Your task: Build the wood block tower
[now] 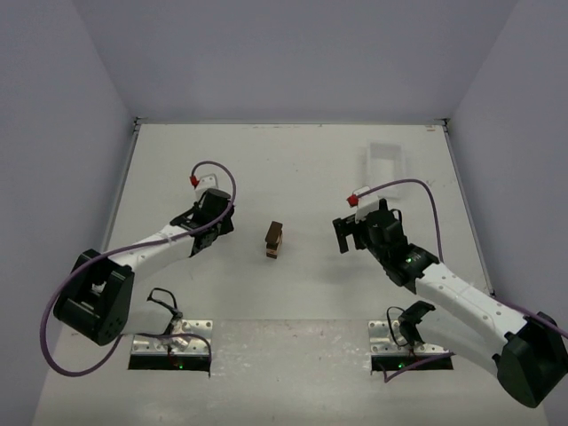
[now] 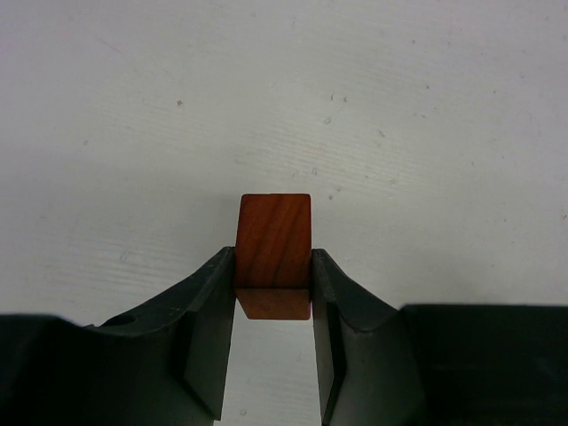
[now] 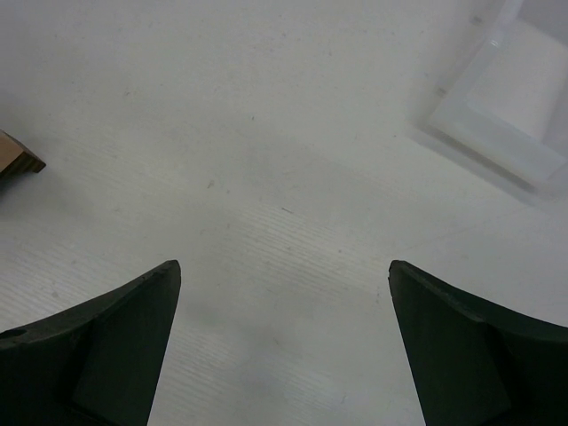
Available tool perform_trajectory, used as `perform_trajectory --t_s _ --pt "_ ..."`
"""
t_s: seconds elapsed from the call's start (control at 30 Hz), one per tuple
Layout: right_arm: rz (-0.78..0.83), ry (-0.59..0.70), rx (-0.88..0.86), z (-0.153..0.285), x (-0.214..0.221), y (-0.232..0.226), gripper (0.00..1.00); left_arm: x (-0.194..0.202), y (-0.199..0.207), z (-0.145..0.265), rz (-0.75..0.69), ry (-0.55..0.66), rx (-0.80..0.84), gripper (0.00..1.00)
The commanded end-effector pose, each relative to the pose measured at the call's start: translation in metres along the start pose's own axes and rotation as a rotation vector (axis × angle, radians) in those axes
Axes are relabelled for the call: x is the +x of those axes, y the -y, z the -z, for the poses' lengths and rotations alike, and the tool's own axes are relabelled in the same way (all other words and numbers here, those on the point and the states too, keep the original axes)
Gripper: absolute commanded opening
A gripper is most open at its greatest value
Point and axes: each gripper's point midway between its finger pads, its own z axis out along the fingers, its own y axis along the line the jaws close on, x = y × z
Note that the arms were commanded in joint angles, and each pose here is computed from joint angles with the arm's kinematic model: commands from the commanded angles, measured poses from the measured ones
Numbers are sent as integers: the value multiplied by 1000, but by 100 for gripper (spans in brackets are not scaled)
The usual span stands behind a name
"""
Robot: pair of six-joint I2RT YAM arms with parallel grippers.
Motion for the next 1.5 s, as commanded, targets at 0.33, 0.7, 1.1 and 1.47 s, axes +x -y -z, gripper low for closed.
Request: perform_trajectory --t_s 0.33,0.7,1.1,1.47 --pt "-23 159 -28 16 -16 -1 99 28 -2 -57 -36 -164 -65 6" --pt "-10 141 -37 13 -14 -3 99 21 -5 -47 -22 -147 -77 50" --pt "-2 107 -34 8 -9 -3 99 10 -5 -38 6 -101 -65 45" --pt "3 100 -31 7 -8 -3 99 17 -6 -46 1 -131 -90 30"
